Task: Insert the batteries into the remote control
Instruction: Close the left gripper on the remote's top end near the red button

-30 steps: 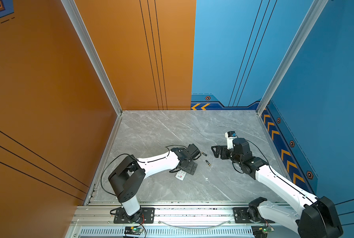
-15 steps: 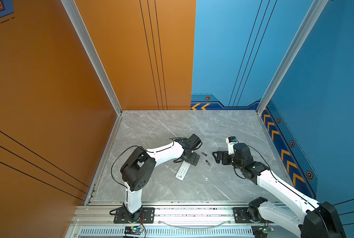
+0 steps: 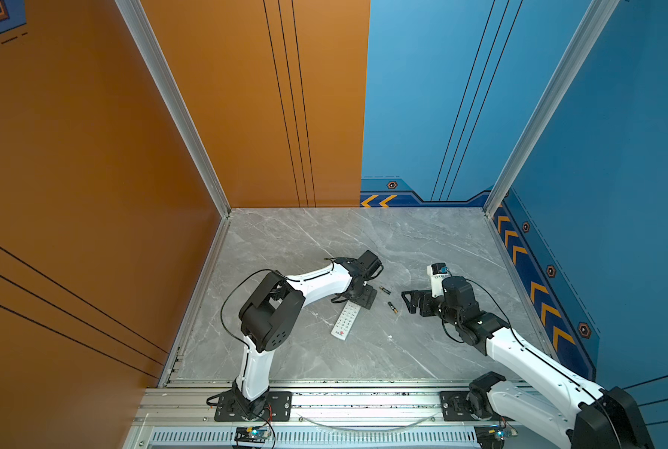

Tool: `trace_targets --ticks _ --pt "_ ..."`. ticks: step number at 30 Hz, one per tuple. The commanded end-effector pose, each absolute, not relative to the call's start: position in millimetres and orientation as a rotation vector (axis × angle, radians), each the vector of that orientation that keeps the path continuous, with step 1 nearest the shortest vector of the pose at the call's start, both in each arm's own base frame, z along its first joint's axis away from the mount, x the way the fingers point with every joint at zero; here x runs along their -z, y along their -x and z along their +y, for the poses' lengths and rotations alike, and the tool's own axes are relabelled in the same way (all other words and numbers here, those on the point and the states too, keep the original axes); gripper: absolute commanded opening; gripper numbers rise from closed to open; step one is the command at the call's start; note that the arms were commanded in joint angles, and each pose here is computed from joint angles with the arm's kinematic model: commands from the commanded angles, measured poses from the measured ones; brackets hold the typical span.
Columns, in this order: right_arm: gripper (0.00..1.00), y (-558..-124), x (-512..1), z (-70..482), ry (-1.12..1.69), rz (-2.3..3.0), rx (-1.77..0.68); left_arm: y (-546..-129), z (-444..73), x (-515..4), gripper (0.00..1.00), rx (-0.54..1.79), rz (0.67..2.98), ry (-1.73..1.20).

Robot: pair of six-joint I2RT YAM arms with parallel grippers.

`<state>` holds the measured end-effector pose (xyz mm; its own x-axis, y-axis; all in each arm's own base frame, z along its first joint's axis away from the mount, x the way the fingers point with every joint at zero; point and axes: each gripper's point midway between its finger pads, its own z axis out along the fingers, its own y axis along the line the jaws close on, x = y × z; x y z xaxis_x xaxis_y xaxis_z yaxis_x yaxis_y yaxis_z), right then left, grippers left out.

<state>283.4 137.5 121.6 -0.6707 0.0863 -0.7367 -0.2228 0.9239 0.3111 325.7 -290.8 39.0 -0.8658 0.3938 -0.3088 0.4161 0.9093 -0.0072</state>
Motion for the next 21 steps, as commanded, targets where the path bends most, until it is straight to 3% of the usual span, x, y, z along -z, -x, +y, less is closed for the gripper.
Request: trace_targets --ticks 1,16,21 --pt "1.0 -284.4 -122.8 138.9 0.121 2.236 -0.497 -324.6 -287.7 -34.2 0.82 0.082 2.804 -0.623" --pt "1.0 -283.7 -122.8 131.3 0.106 2.23 -0.508 -329.0 -292.2 -23.0 0.72 0.045 2.822 -0.637" --pt "1.0 -284.2 -124.5 127.5 0.094 2.225 -0.509 -329.3 -292.3 -19.9 0.63 0.037 2.829 -0.642"
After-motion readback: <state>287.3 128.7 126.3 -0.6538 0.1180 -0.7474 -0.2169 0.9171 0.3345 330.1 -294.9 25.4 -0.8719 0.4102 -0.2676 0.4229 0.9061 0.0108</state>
